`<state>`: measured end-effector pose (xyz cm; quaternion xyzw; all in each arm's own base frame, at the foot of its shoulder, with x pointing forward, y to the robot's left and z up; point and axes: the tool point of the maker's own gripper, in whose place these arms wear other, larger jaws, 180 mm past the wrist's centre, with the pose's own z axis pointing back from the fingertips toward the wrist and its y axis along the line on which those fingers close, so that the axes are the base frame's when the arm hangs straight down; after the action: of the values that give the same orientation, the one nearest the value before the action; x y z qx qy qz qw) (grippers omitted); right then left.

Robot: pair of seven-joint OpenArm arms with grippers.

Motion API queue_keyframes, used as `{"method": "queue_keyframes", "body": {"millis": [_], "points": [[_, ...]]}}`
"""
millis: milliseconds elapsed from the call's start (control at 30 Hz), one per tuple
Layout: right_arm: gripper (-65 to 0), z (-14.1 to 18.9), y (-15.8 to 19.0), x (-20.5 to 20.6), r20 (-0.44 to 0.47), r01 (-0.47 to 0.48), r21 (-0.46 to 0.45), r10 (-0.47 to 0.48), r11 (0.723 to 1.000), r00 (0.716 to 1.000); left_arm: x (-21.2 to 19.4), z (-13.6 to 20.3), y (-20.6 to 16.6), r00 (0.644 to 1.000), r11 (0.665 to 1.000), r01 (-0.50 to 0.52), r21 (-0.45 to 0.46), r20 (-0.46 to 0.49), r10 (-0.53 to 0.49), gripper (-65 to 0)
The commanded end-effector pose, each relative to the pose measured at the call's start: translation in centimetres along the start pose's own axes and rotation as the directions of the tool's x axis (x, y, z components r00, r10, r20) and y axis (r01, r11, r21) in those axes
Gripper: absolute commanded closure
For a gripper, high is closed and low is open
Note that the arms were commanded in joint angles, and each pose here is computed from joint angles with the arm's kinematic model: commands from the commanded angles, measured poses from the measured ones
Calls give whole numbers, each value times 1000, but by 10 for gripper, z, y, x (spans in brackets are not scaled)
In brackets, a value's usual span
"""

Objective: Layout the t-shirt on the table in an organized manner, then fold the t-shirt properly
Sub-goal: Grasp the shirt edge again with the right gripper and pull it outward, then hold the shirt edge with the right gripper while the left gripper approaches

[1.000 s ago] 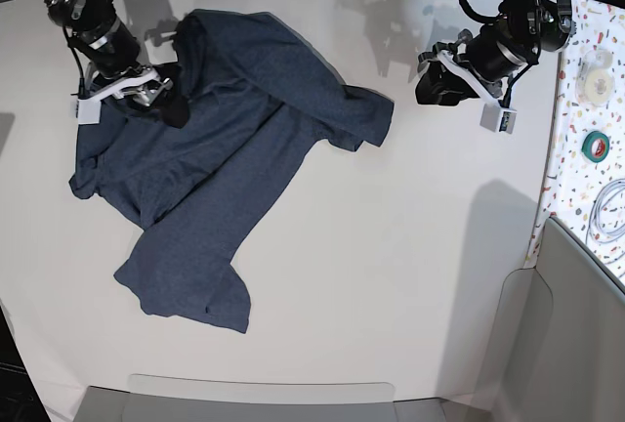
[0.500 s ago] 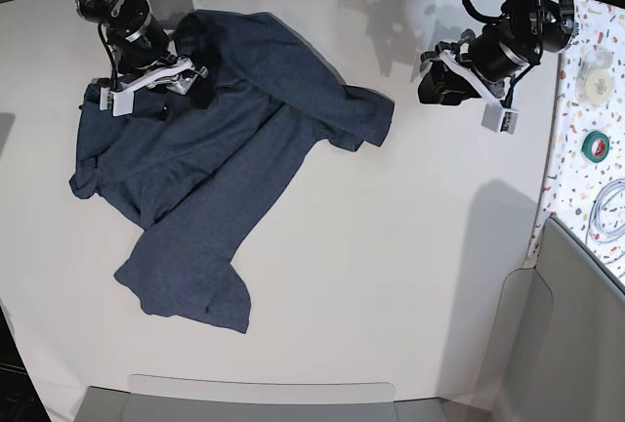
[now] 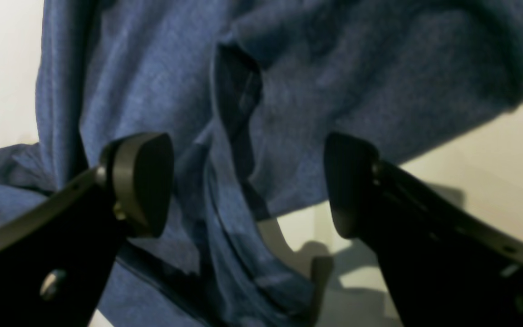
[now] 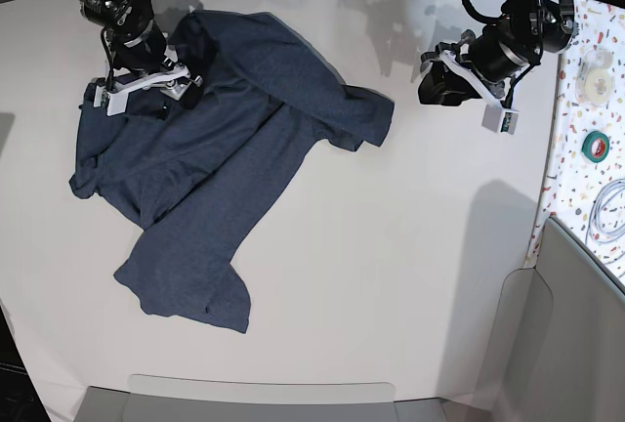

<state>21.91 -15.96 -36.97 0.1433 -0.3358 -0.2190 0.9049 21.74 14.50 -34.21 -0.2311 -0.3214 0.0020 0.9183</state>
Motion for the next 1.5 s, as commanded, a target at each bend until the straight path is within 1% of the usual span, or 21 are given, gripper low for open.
{"method": "queue_keyframes", "body": {"millis": [0,67,133,200,233,333,467,667,833,900,1000,1200,1333,1467], "points": [[-436,2,5,9,35,-3,14,2,1000,999,9,3,-3,999,1000,17,-13,31,-17,-199],[-348,1,7,13,43,-3,19,2,1000,999,9,3,-3,999,1000,17,-13,31,-17,-199],[-215,-1,6,11,35,2,20,-3,1000,999,9,3,-3,999,1000,17,-13,31,-17,-199],[-65,-6,6,11,29,11,24,-12,1000,1000,8,3,-3,999,1000,17,-13,30,-16,-199],[-3,-9,5,9,22,22,22,-22,1000,1000,8,3,-3,999,1000,17,-13,30,-16,-199],[0,-17,4,4,-1,41,21,-41,999,999,8,3,-3,999,1000,17,-13,30,-16,-199],[0,-17,5,6,3,40,24,-40,999,999,9,3,-3,999,1000,16,-12,31,-16,-199],[-15,6,8,18,64,-2,17,1,1000,998,11,4,-2,999,1000,17,-7,38,-16,-199],[-15,14,-2,4,38,-2,-11,2,1000,999,31,3,-5,996,999,40,-15,85,-38,-199],[-15,15,-4,0,26,-4,-15,4,1000,1000,33,3,-5,995,999,41,-15,88,-39,-199],[-15,13,-2,-1,23,-6,-8,6,1000,1000,33,3,-4,995,999,40,-15,87,-38,-199],[-15,10,5,11,52,-9,11,9,1000,999,32,2,-6,996,999,35,-19,88,-33,-199],[-15,8,16,11,49,32,77,-36,997,998,32,2,-6,996,999,36,-20,87,-34,-199],[-15,8,22,14,55,43,104,-48,994,997,31,1,-6,996,999,33,-21,87,-31,-199]]}}
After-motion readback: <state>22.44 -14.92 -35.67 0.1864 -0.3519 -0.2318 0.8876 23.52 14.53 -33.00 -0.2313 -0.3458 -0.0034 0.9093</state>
